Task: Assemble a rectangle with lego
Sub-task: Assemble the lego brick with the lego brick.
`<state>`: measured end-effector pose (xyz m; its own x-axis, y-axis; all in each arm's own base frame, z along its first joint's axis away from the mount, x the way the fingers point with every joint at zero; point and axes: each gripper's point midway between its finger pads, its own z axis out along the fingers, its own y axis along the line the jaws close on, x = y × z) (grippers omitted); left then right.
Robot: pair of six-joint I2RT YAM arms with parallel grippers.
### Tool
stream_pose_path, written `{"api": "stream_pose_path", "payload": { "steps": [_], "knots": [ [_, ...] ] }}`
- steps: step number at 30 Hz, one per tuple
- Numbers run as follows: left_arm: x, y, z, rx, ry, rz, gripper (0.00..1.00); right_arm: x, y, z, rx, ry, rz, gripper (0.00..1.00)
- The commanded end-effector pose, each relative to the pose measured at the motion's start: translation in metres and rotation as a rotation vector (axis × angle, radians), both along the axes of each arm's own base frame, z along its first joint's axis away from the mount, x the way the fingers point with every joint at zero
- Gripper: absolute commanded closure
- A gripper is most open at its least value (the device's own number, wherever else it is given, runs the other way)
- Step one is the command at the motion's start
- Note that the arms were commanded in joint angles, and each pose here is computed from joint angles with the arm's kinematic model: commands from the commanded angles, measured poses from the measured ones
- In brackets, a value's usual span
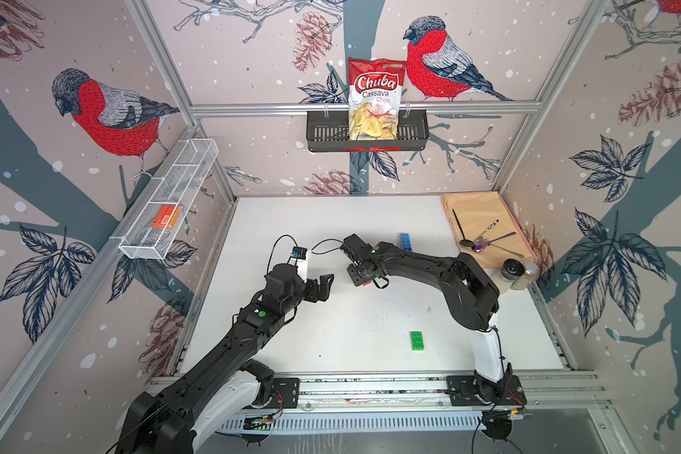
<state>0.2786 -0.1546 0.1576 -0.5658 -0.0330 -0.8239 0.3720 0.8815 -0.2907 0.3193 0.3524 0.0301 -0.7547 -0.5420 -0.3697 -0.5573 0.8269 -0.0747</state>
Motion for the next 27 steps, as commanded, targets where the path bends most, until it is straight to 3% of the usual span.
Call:
{"api": "stream_pose_path", "payload": {
  "steps": [1, 7, 17, 22, 27],
  "knots": [
    [0.004, 0.001, 0.006, -0.006, -0.033, 0.008, 0.04, -0.016, -0.019, -0.013, -0.07, 0.077, 0.012, 0.36],
    [0.004, 0.002, 0.007, -0.002, -0.039, 0.012, 0.04, -0.004, -0.005, 0.021, 0.036, 0.018, 0.03, 0.24],
    [0.005, 0.004, 0.014, -0.01, -0.048, 0.035, 0.03, -0.001, 0.007, 0.097, 0.248, -0.077, 0.079, 0.23],
    [-0.01, -0.034, 0.033, -0.059, -0.1, -0.196, 0.03, 0.015, -0.041, 0.137, 0.333, -0.146, -0.077, 0.24],
    [-0.051, -0.1, 0.033, 0.175, -0.232, -0.483, 0.03, 0.024, -0.13, 0.141, 0.379, -0.131, -0.339, 0.24]
  ]
}}
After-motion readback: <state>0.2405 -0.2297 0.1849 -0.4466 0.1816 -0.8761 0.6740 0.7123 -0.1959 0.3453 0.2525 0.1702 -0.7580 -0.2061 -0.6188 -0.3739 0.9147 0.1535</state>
